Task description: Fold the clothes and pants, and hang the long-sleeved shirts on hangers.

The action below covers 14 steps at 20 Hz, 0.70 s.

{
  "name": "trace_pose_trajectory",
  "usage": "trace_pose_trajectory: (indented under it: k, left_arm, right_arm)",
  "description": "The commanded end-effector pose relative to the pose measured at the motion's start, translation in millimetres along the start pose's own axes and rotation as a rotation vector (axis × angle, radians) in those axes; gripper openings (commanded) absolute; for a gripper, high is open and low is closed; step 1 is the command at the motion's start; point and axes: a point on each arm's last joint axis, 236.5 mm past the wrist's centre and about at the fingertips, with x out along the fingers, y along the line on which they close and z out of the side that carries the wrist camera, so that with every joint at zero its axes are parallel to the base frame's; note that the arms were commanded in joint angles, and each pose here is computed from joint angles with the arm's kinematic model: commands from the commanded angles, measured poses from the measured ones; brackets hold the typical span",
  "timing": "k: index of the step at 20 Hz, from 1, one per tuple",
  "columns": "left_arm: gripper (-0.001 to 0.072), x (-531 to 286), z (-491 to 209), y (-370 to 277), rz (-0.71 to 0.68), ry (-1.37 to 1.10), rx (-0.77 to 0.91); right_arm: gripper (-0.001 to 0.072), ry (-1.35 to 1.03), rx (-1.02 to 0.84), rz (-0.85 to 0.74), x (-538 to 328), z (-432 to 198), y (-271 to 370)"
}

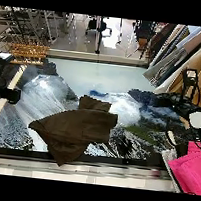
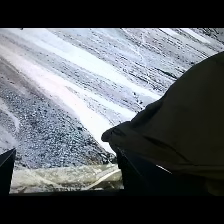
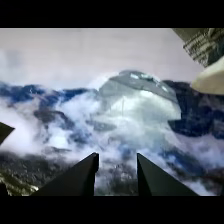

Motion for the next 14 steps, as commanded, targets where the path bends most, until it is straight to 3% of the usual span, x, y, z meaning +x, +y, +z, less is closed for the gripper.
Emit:
trace_pose_trajectory:
  k: [1, 2, 4, 9, 14]
  left_arm:
    - [0.0705, 23.5, -4.1, -46.3, -0.272, -0.028, -0.050]
    - [0.0705, 31.1, -6.0, -73.9, -0.416, -0.045, -0.078]
    - [0.0705, 45.2, -23.1, -115.9, -0.615, -0.025, -0.120]
    - [0.0705, 111.0, -116.8, -129.2, -0.623, 0.181, -0.180]
    - [0.0713, 120.7, -108.5, -91.6, -0.623, 0.097, -0.425]
  right_arm:
    - [0.0304, 0.288, 0.108, 0.095, -6.7, -74.5, 10.2]
    - [0.0309, 0.376, 0.144, 0.198, -9.9, -101.3, 34.6]
    - [0.0536, 0.520, 0.237, 0.420, -18.4, -152.0, 91.3]
    - [0.0537, 0.624, 0.480, 0.752, -30.4, -220.5, 172.9]
    - [0.0538, 0.654, 0.467, 0.741, 5.3, -234.4, 198.2]
